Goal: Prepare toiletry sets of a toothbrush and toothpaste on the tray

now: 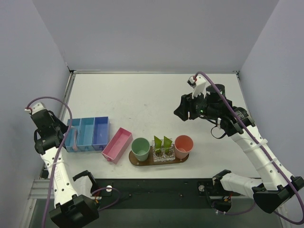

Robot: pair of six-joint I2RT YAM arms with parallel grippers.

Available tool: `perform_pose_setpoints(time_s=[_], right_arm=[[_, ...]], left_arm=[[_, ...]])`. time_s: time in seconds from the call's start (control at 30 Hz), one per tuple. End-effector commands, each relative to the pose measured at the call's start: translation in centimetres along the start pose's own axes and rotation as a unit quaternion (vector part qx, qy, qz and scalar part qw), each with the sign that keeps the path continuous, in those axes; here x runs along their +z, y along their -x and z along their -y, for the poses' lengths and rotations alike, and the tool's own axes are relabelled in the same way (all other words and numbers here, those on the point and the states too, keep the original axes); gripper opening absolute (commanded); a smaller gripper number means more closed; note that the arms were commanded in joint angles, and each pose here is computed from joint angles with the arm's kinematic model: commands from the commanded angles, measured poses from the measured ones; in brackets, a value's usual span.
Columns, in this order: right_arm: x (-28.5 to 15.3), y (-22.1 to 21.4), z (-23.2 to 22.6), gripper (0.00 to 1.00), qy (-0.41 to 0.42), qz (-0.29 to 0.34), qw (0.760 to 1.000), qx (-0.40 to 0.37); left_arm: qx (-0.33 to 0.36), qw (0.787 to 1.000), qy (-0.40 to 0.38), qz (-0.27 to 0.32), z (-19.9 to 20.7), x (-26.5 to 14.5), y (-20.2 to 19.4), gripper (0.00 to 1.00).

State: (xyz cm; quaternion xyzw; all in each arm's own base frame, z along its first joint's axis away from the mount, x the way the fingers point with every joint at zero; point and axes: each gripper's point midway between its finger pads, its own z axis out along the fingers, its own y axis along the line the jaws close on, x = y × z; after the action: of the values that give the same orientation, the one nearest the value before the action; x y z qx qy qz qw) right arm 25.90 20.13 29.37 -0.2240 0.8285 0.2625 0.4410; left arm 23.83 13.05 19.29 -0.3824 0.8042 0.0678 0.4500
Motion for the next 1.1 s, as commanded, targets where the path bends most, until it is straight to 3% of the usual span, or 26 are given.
perform_pose_setpoints(time_s=[0.0,0.1,0.4,0.67,0.7,0.9,0.93,1.0,1.07], right_arm=[[-0.6,2.7,-1.6,0.47,0.021,0.044,0.999,-0.014],[-0.9,3.7,-2.9,0.47,0.035,0.058,0.997,-0.025],[-1.0,6.3,-8.2,0.48,0.118,0.096,0.986,-0.064],[-0.3,6.9,-12.8,0.53,0.219,0.096,0.968,-0.078],[-0.4,7.1,-13.4,0.54,0.229,0.097,0.965,-0.083],[0.3,5.9,-16.3,0.56,0.278,0.062,0.951,-0.117],[0.5,5.9,-16.5,0.56,0.282,0.056,0.950,-0.119],[0.6,5.7,-17.0,0.56,0.288,0.052,0.948,-0.128],[0.7,5.5,-17.5,0.57,0.298,0.046,0.945,-0.129]], left_arm=[[0.065,0.991,-0.096,0.061,4.1,-3.1,4.0,0.00],[0.091,0.980,-0.166,0.066,7.0,-4.7,4.9,0.00],[0.180,0.904,-0.380,0.072,15.9,-12.1,6.2,0.00],[0.206,0.798,-0.565,0.036,21.2,-19.5,3.9,0.00],[0.213,0.775,-0.594,0.021,21.8,-20.8,3.0,0.00],[0.244,0.694,-0.676,-0.034,23.6,-24.1,-0.6,0.00],[0.254,0.669,-0.697,-0.049,24.1,-25.5,-1.9,0.00],[0.261,0.646,-0.714,-0.063,24.6,-26.4,-2.8,0.00],[0.272,0.610,-0.740,-0.080,25.0,-28.1,-4.0,0.00]])
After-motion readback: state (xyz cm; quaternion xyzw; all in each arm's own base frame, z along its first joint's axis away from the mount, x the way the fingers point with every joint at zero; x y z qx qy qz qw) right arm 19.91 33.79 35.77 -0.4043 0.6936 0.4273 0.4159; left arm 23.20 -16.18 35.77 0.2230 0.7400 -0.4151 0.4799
